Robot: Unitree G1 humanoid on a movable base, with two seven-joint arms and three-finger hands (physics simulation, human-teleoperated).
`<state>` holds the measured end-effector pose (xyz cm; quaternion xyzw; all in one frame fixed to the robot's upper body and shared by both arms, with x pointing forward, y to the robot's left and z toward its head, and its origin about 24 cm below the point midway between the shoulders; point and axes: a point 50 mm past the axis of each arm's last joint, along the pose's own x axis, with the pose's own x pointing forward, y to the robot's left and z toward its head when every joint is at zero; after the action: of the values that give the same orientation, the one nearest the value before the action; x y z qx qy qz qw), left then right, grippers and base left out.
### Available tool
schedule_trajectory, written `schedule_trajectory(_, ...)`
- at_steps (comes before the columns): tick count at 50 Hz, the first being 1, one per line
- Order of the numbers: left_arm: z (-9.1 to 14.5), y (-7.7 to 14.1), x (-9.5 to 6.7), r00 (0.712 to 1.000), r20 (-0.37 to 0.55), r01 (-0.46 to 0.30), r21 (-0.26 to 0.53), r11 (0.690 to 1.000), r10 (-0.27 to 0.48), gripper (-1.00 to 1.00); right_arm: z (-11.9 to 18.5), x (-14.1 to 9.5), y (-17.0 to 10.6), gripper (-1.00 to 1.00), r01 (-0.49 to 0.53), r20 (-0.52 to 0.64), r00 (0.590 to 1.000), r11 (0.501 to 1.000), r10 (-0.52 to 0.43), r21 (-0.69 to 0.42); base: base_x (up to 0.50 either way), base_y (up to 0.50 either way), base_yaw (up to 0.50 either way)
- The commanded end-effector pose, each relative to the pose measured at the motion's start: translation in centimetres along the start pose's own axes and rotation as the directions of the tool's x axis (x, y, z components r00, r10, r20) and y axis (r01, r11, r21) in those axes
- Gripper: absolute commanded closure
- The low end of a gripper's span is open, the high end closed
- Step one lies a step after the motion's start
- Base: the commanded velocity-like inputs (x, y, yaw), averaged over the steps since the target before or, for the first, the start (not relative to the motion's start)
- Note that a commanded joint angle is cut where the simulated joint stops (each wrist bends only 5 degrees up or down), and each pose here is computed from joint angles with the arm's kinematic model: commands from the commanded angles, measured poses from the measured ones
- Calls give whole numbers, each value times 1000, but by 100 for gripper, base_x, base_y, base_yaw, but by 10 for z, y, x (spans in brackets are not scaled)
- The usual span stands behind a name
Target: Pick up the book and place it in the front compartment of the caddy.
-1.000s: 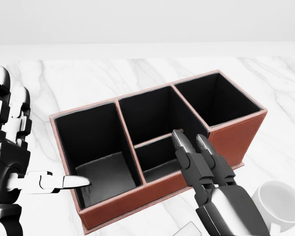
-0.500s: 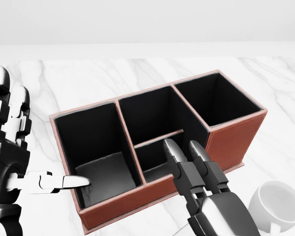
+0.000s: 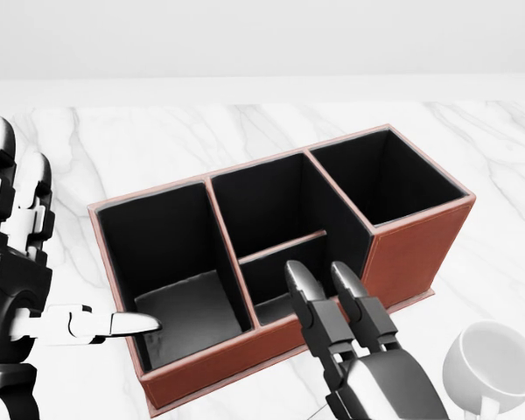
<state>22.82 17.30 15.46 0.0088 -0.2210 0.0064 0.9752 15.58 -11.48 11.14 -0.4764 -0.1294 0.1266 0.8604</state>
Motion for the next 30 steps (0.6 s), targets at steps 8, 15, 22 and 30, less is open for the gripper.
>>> schedule_trajectory(8,0,0,0,1000,-2,0,0,1000,0,-100,-5,1,9,-100,-9,-8,1000,1000,9,-19,0,0,0)
schedule_trajectory(15,-4,0,0,1000,-16,1,-1,1000,-1,-100,-10,2,16,-100,-17,-26,1000,1000,17,-25,0,0,0)
schedule_trajectory(22,-4,0,0,1000,-19,2,-1,1000,-2,-100,-13,3,19,-100,-24,-36,999,999,23,-27,0,0,0)
schedule_trajectory(30,-4,-1,0,1000,-17,2,-1,1000,-2,-100,-14,3,22,-100,-30,-40,999,999,29,-31,0,0,0)
